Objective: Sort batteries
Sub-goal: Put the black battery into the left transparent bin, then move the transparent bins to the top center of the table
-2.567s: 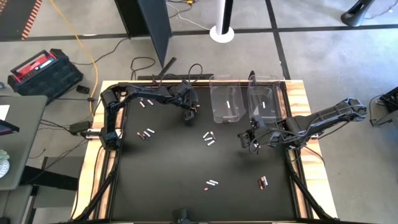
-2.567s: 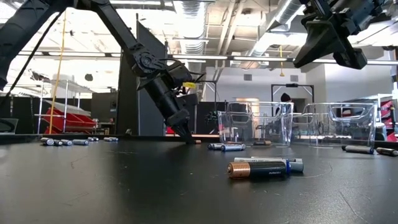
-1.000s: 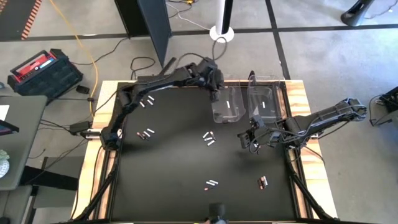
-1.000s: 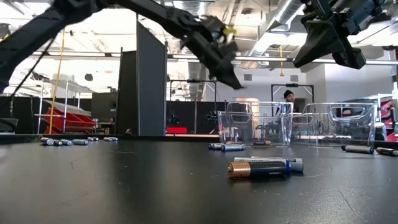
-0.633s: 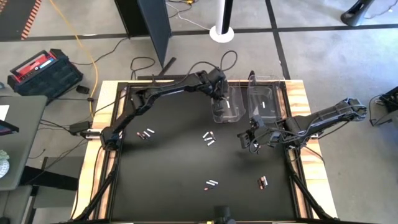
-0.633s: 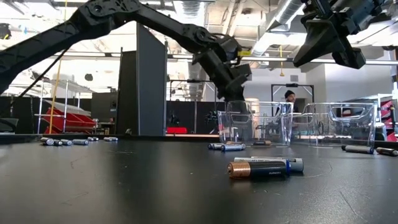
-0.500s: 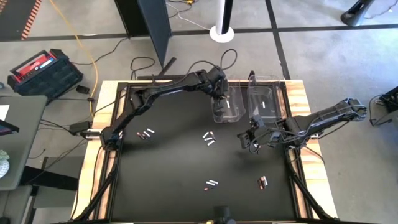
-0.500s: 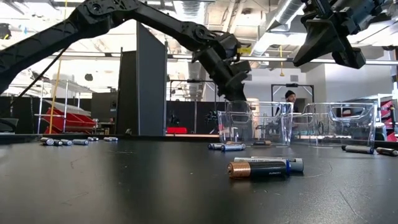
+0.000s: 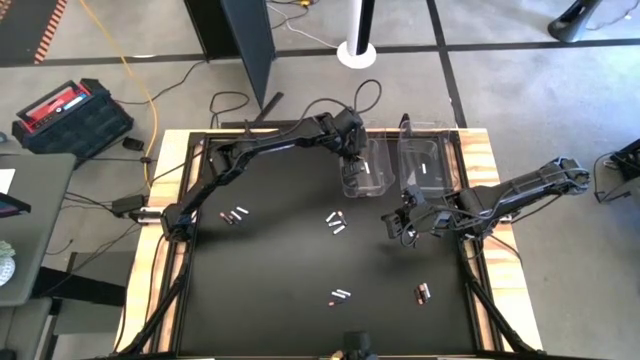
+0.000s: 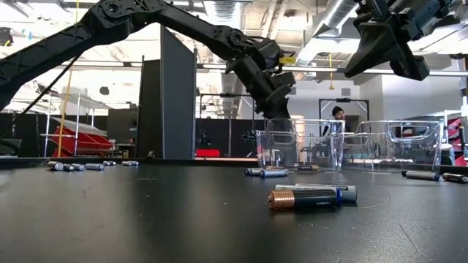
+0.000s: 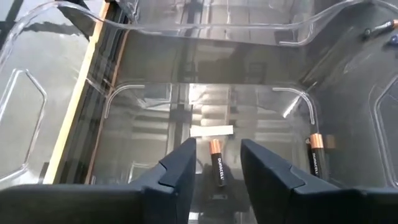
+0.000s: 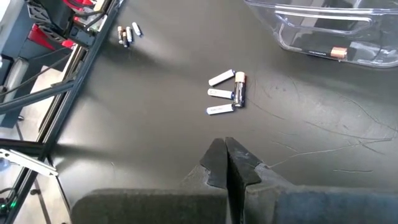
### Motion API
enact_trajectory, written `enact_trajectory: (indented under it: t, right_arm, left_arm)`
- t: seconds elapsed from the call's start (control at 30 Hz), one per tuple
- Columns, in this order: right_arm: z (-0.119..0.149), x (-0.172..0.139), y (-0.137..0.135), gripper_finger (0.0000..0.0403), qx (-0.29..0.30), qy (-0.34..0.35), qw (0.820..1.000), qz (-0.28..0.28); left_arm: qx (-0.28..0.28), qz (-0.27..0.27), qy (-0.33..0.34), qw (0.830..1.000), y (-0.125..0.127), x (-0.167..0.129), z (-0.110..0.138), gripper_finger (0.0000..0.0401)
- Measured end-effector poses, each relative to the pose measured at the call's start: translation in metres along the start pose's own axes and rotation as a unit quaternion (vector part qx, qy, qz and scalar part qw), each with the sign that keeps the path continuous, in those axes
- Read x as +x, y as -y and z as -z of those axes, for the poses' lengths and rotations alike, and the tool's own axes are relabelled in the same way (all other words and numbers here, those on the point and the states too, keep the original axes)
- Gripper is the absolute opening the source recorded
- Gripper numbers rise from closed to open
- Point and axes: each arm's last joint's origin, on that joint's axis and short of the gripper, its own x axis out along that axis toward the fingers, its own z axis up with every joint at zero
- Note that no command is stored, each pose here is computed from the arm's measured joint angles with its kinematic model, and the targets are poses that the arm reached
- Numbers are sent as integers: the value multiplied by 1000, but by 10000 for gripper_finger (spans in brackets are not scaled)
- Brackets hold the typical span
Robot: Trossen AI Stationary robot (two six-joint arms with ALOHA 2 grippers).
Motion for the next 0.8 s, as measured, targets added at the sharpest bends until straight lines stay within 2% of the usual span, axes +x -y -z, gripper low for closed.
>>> enact_trajectory:
  t: [0.27, 0.33, 0.5, 0.8]
  right_arm:
    - [0, 0, 0, 9, -3, 0, 1000, 0]
    - [0, 0, 0, 9, -4, 0, 1000, 1]
    - [0, 0, 0, 9, -9, 0, 1000, 1]
    - [0, 0, 1, 9, -31, -2, 1000, 5]
  left_arm:
    - [-6, -67, -13, 998, 2, -16, -13, 127]
    - [-24, -89, -8, 996, 1, -24, -20, 128]
    - [-75, -106, -1, 992, -2, -42, -30, 128]
    - [-202, -96, -30, 974, -23, -59, -17, 128]
